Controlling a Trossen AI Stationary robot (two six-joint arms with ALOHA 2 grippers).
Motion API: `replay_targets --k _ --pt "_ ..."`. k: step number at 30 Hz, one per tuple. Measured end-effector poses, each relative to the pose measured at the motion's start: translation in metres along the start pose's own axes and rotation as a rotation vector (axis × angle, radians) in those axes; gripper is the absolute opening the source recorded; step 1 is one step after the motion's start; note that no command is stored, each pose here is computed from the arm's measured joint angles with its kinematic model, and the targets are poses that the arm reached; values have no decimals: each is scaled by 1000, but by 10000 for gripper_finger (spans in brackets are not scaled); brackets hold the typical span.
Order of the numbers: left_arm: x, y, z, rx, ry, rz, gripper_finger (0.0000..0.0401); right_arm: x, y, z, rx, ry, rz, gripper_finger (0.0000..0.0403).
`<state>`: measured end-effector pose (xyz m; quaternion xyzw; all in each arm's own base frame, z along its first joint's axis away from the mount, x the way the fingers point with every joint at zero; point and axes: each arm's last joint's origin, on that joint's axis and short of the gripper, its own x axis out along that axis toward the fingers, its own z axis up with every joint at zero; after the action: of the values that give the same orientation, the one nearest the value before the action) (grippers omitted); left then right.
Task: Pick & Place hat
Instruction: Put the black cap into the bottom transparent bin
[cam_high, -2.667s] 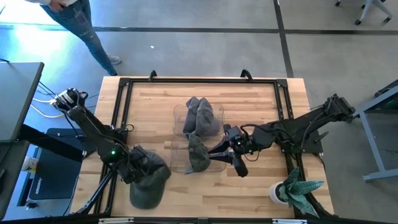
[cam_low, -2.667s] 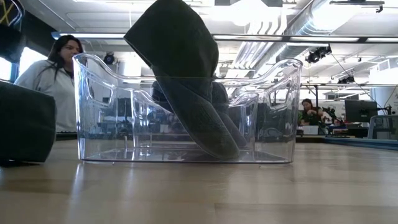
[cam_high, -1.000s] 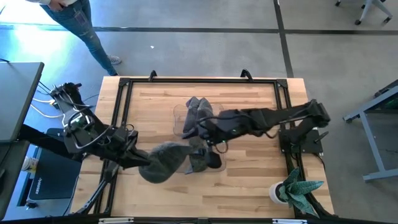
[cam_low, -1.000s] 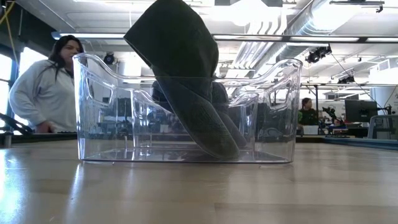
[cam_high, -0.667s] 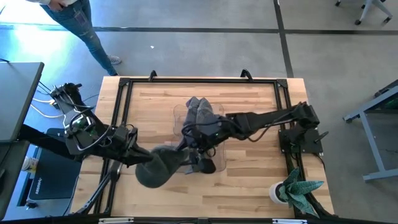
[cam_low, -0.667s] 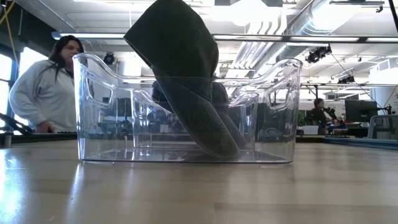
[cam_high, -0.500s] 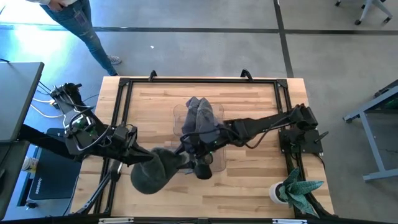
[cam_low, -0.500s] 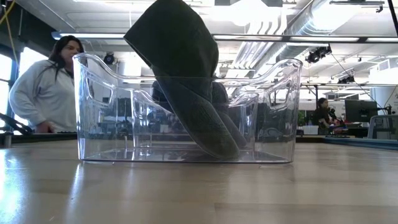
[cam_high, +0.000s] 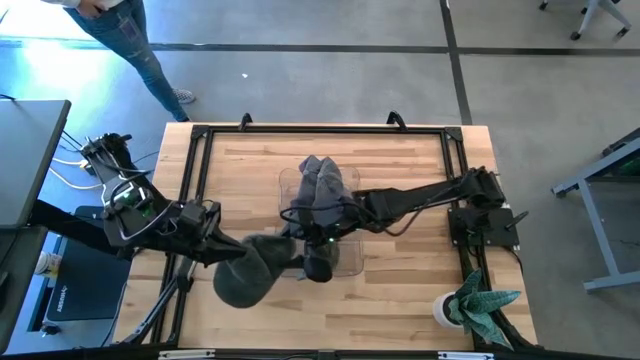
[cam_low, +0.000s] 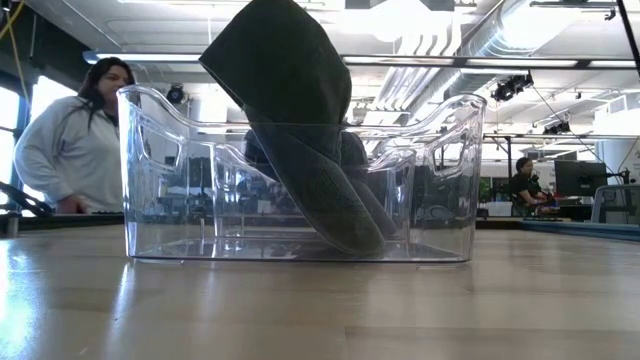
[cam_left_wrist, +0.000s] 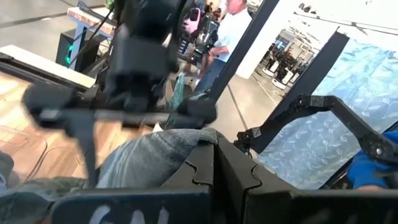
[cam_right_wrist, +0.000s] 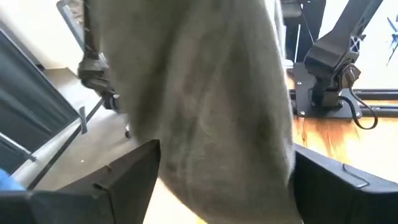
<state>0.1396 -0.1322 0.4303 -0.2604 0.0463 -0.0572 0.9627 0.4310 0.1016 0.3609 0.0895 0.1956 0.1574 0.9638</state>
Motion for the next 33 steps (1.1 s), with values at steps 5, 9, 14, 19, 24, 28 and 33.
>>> replay_targets --k 5,9,14,19,24,28,33 --pt "0 0 1 12 -19 19 0 14 7 -3 -59 -39 140 311" --pt "0 1 1 25 -27 30 0 15 20 -3 -78 -54 227 263" --pt "0 1 1 26 -27 32 0 12 27 0 -28 -61 305 125" --pt "0 1 1 26 -27 31 0 6 36 6 52 -78 390 16" --pt "10 -4 -8 75 -3 39 15 -24 48 28 109 -64 586 10" --pt "24 -8 -22 138 29 66 71 -53 60 44 89 -34 828 10" --pt "55 0 -29 158 61 81 180 -58 62 45 163 24 871 4"
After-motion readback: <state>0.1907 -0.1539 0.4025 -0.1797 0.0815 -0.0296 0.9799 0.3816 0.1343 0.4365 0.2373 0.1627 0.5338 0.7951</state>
